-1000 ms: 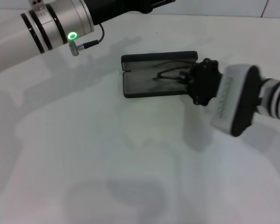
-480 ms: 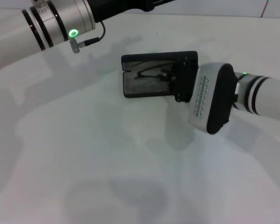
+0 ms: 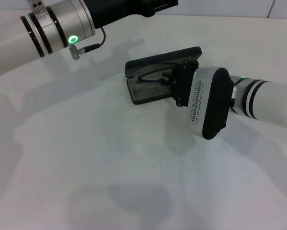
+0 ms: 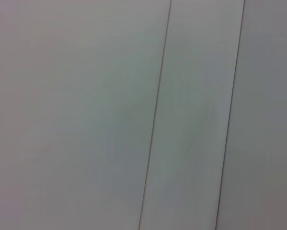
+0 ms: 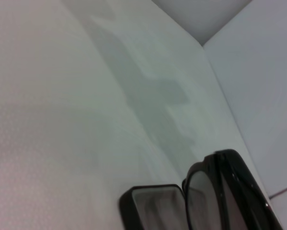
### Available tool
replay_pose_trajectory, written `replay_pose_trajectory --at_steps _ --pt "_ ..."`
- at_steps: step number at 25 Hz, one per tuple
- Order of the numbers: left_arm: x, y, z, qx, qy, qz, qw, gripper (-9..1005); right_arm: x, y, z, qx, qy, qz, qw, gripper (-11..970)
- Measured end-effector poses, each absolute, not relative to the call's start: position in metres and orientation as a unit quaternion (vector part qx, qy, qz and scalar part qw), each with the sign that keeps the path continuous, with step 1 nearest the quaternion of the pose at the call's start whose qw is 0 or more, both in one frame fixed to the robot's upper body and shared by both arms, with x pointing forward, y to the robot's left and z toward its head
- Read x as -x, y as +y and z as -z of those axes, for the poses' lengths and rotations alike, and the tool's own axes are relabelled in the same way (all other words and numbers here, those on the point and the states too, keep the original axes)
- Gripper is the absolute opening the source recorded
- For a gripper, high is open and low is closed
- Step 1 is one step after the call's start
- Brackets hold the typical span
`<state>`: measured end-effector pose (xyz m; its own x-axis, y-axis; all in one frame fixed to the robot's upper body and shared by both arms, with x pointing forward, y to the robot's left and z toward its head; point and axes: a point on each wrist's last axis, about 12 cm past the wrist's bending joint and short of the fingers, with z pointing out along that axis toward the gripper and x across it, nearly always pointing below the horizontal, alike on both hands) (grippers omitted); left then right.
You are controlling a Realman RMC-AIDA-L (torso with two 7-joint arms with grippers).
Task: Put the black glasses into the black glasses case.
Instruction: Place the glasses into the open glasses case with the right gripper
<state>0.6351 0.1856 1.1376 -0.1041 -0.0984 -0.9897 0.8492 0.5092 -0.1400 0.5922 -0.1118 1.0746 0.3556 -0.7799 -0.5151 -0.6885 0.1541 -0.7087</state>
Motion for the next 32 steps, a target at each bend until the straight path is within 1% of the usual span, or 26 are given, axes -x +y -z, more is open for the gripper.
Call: replay_pose_trajectory --at_steps 13,19,22,25,28,32 --pt "-0.633 0.189 -1.135 -0.294 0.632 0.396 0.598 798 -0.581 -0.119 -1.072 0.639 0.569 0.058 0.515 146" --pt "-0.631 0.194 -1.131 -0.289 0.637 0.395 0.596 798 -0.571 -0.120 -1.074 0.642 0.560 0.051 0.521 291" --pt "-0.629 0.198 -1.129 -0.284 0.640 0.394 0.595 798 -0.565 -0.124 -1.074 0.643 0.558 0.041 0.523 292" --pt "-0.628 0.203 -1.127 -0.280 0.643 0.393 0.594 797 -0.558 -0.130 -1.077 0.646 0.553 -0.006 0.526 293" --pt "-0.629 0.203 -1.127 -0.279 0.645 0.392 0.594 797 -0.554 -0.147 -1.088 0.639 0.552 -0.073 0.531 293" --pt "-0.633 0.203 -1.127 -0.273 0.656 0.382 0.591 797 -0.556 -0.191 -1.108 0.602 0.566 -0.186 0.532 293"
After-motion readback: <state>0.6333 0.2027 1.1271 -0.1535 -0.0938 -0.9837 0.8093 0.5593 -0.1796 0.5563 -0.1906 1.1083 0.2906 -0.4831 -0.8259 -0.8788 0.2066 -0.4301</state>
